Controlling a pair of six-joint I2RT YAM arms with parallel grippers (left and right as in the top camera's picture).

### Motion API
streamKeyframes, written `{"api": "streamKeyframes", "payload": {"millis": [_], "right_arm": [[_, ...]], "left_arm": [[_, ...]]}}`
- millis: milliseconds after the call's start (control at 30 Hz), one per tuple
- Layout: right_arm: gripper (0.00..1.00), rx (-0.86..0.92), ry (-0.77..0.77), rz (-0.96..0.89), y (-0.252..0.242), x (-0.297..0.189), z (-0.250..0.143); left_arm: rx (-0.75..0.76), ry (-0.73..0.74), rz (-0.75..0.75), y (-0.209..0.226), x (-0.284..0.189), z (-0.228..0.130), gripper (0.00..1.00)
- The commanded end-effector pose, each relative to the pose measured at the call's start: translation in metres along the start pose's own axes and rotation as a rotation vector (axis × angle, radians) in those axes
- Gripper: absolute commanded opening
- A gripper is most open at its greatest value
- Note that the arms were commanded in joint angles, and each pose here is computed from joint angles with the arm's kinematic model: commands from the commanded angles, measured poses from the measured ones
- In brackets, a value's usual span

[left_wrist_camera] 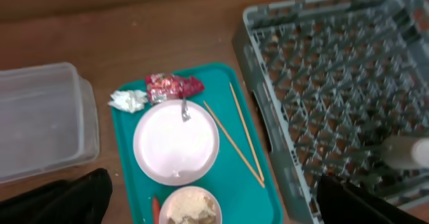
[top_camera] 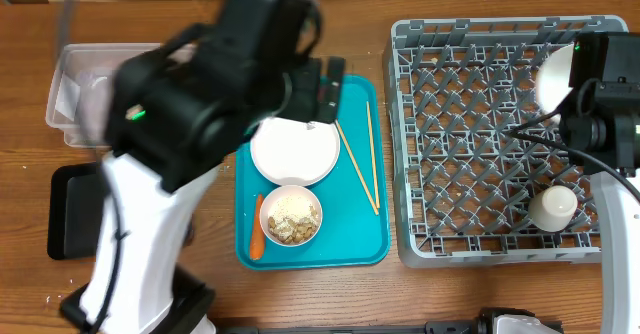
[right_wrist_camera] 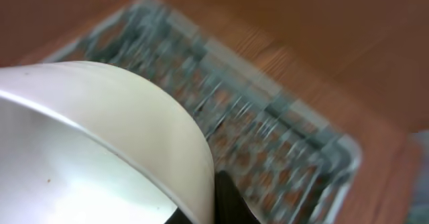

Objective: Sort waste into correct bins and load items into the dishwasher
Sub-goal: 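Lower the bowl into the rack with the right gripper and release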

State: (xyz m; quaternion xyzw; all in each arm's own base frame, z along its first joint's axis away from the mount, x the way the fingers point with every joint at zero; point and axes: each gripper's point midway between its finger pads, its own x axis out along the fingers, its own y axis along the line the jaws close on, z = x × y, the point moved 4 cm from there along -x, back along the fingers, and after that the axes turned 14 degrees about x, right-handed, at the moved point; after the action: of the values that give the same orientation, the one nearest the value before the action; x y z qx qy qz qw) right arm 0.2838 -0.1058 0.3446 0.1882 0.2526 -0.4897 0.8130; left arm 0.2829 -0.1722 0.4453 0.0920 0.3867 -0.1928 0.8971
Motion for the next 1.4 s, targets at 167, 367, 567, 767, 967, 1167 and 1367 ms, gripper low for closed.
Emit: {"api": "streamKeyframes", "payload": {"millis": [167, 367, 567, 767, 967, 1167, 1367], "right_arm": [[0.04, -0.018, -0.220, -0.189, -0.001, 0.008, 0.028], [0.04, -0.209, -0.203, -0.219, 0.050, 0.040, -0.006], [0.04, -0.391, -0.253, -0.260, 0.097, 0.064, -0.039], [0.04, -0.524, -0.265, -0.319, 0.121, 0.097, -0.065], [0.04, -0.562, -0.313, -0.411, 0.122, 0.117, -0.064], [0.04, -0.607, -0.237, -0.364, 0.128, 0.133, -0.079], [0.11, -0.685, -0.207, -0.383, 0.132, 0.145, -0.102]], "left_arm": [[0.014, -0.132, 0.036, 0.015, -0.055, -0.004, 1.00], [0.019, -0.136, 0.036, 0.016, -0.057, -0.004, 1.00], [0.040, -0.135, 0.038, 0.016, -0.057, -0.004, 1.00], [0.050, -0.135, 0.038, 0.016, -0.057, -0.004, 1.00], [0.066, -0.135, 0.039, 0.016, -0.057, -0.004, 1.00], [0.068, -0.115, 0.041, 0.015, -0.052, -0.006, 1.00], [0.073, -0.086, 0.042, 0.015, -0.045, -0.009, 1.00]]}}
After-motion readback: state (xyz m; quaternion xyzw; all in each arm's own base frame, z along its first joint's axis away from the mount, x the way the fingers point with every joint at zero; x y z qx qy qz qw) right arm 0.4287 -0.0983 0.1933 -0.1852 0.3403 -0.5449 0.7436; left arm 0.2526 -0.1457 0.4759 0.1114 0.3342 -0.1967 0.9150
